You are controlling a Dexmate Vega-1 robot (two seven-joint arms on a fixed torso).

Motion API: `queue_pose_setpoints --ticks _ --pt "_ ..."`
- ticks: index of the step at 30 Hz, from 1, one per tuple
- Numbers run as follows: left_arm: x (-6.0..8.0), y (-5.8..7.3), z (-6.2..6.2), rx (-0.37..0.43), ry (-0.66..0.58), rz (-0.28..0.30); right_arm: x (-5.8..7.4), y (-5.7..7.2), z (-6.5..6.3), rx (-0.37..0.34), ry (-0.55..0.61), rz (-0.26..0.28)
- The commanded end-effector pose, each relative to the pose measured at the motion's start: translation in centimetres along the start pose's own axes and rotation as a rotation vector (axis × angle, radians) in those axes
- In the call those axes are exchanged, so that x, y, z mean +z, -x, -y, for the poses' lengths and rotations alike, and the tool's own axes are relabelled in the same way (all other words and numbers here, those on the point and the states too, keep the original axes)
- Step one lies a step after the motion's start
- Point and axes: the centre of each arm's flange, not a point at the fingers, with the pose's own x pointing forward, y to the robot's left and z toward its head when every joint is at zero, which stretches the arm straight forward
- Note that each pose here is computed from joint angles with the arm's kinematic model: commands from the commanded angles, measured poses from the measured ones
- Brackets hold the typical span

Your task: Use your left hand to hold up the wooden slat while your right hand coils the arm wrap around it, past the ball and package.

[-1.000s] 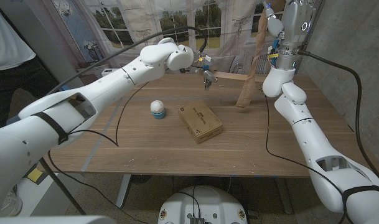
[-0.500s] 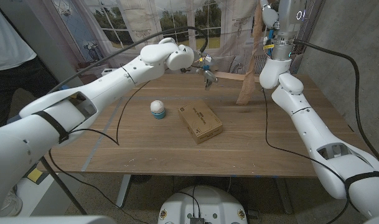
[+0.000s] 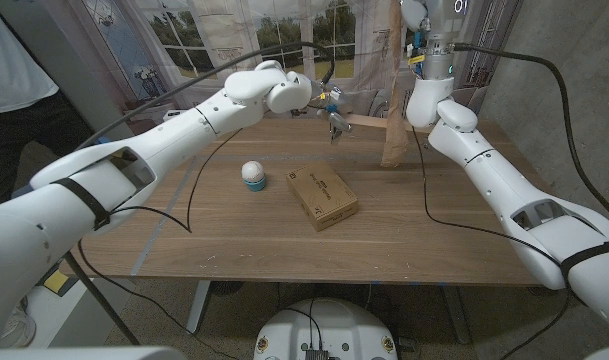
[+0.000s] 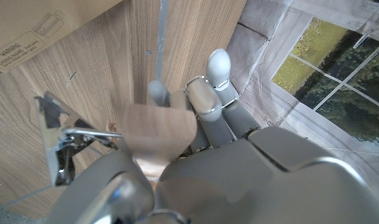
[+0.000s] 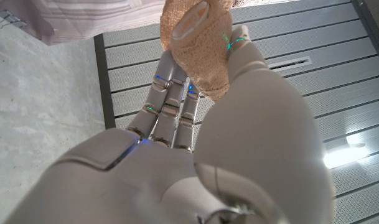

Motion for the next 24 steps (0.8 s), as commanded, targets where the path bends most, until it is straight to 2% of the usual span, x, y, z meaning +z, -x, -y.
queue_pose_setpoints --ticks 1,8,12,19,24 --pt "0.6 0.4 -0.3 0.033 -0.006 0.020 0.9 -1.8 -3.4 0.117 -0.028 0.030" --pt "1.3 1.0 -0.5 0.046 -0.007 0.028 0.9 -2.7 -5.4 0.186 -0.030 0.023" --pt "1.6 1.4 -0.4 0.048 -0.002 0.029 0.5 -3.0 -6.4 0.227 -0.025 -0.007" --pt "2.0 2.1 -0.2 0.051 0.006 0.025 -1.9 -3.0 -7.9 0.298 -0.007 -0.108" --pt "2.2 2.5 -0.2 0.049 0.005 0.019 -4.1 -2.4 -8.1 0.322 0.039 -0.178"
